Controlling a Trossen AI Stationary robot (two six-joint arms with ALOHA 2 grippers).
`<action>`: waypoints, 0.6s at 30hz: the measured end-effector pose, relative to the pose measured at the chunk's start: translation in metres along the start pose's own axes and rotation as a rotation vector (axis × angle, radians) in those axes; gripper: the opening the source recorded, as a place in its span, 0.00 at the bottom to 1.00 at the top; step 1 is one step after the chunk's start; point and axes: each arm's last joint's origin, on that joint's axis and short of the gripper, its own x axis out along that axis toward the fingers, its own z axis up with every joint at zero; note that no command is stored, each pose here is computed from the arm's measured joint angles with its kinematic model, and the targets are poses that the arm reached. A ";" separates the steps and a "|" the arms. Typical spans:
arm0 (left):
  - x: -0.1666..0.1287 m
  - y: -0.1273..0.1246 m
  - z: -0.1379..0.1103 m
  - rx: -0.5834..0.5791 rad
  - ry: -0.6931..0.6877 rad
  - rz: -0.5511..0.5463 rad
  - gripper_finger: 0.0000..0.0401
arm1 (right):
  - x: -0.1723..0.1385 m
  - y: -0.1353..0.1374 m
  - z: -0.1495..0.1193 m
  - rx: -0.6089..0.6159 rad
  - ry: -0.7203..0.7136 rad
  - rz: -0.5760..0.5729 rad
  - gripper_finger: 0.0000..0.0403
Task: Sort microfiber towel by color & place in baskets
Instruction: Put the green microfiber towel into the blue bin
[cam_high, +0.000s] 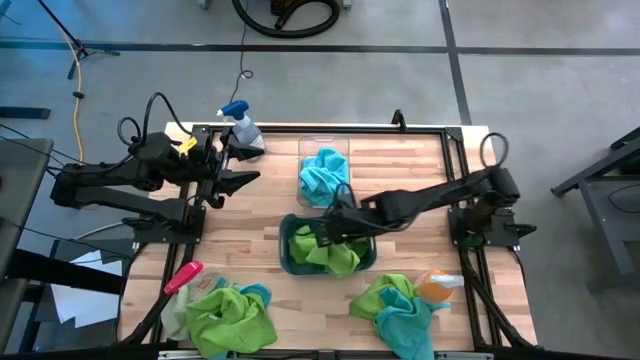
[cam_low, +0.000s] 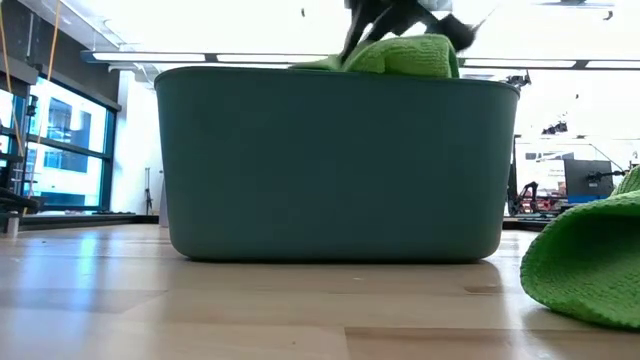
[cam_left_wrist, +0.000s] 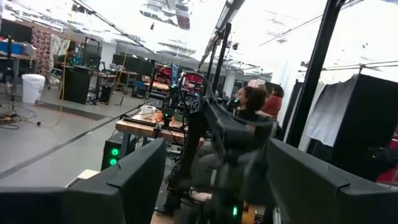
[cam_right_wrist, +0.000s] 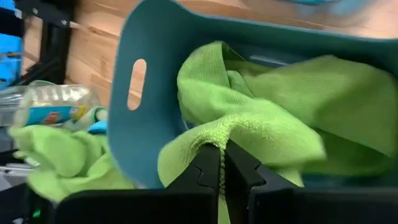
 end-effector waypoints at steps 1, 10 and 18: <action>0.000 0.000 0.000 0.000 0.000 0.000 0.66 | 0.010 0.000 0.002 0.000 0.008 -0.008 0.00; 0.000 0.000 -0.001 -0.001 0.012 0.002 0.66 | 0.089 -0.007 0.003 0.003 0.046 -0.114 0.00; 0.000 0.000 -0.001 -0.001 0.014 0.003 0.66 | 0.134 -0.023 -0.004 -0.001 0.065 -0.226 0.00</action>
